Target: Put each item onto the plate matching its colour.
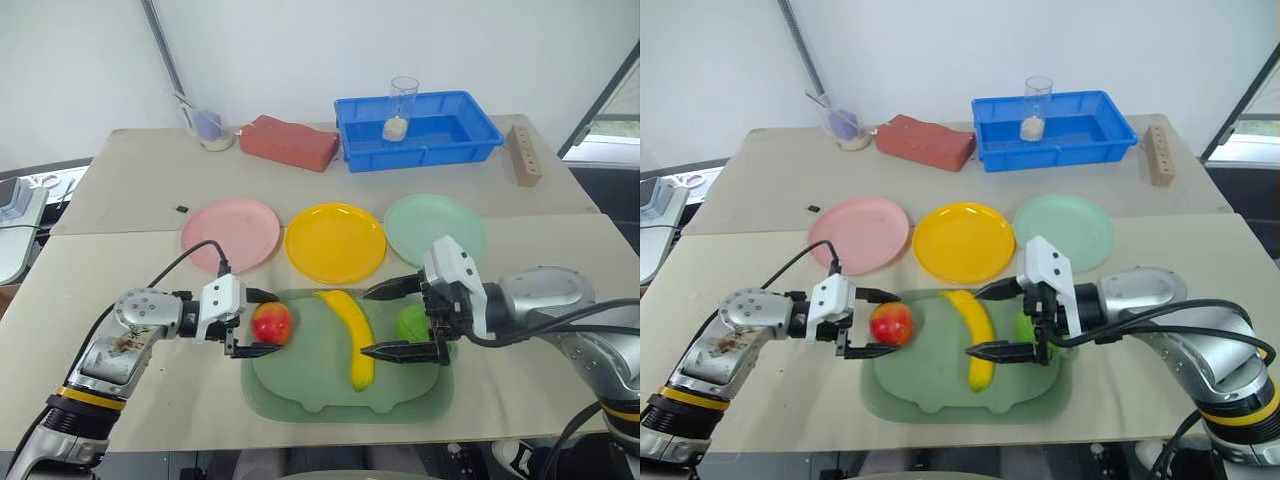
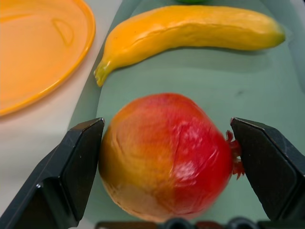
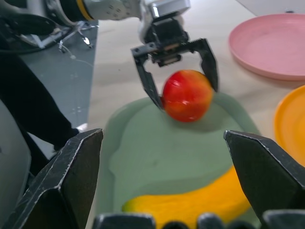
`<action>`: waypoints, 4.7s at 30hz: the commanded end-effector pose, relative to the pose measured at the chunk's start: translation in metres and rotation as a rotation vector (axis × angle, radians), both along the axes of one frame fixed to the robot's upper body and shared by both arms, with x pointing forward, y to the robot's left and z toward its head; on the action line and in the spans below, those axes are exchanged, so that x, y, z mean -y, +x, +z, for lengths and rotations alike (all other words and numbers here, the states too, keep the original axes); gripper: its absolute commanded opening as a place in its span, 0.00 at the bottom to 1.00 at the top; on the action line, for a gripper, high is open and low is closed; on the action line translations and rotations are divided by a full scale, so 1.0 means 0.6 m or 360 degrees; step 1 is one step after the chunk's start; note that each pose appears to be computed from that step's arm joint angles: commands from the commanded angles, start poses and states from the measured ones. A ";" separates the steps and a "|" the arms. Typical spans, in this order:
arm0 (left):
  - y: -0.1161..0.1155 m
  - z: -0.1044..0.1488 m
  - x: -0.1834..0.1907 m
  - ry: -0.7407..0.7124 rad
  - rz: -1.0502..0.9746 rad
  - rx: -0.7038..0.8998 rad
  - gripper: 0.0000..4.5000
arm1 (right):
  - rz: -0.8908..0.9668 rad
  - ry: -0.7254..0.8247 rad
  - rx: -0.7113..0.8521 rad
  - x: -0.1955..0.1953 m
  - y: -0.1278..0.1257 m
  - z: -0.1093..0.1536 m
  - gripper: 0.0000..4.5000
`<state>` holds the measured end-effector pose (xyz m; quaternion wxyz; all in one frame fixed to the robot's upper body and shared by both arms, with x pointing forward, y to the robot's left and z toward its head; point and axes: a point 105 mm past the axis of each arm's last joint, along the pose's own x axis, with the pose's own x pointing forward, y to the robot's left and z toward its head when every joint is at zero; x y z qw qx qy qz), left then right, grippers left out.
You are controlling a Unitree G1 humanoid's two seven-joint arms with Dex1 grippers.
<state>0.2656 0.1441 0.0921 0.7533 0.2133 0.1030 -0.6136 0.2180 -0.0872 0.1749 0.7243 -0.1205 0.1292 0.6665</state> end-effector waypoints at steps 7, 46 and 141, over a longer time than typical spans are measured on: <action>-0.004 -0.018 -0.003 0.0013 0.0018 -0.0044 0.94 | 0.0008 0.0028 0.0095 -0.008 0.002 0.020 1.00; 0.257 0.081 -0.143 -0.0649 0.1422 0.0283 0.99 | -0.0674 0.0325 0.0386 -0.089 0.144 0.097 1.00; 0.111 0.100 0.132 0.0092 -0.0875 0.0452 0.22 | -0.0544 -0.0010 0.0083 0.067 -0.002 0.069 1.00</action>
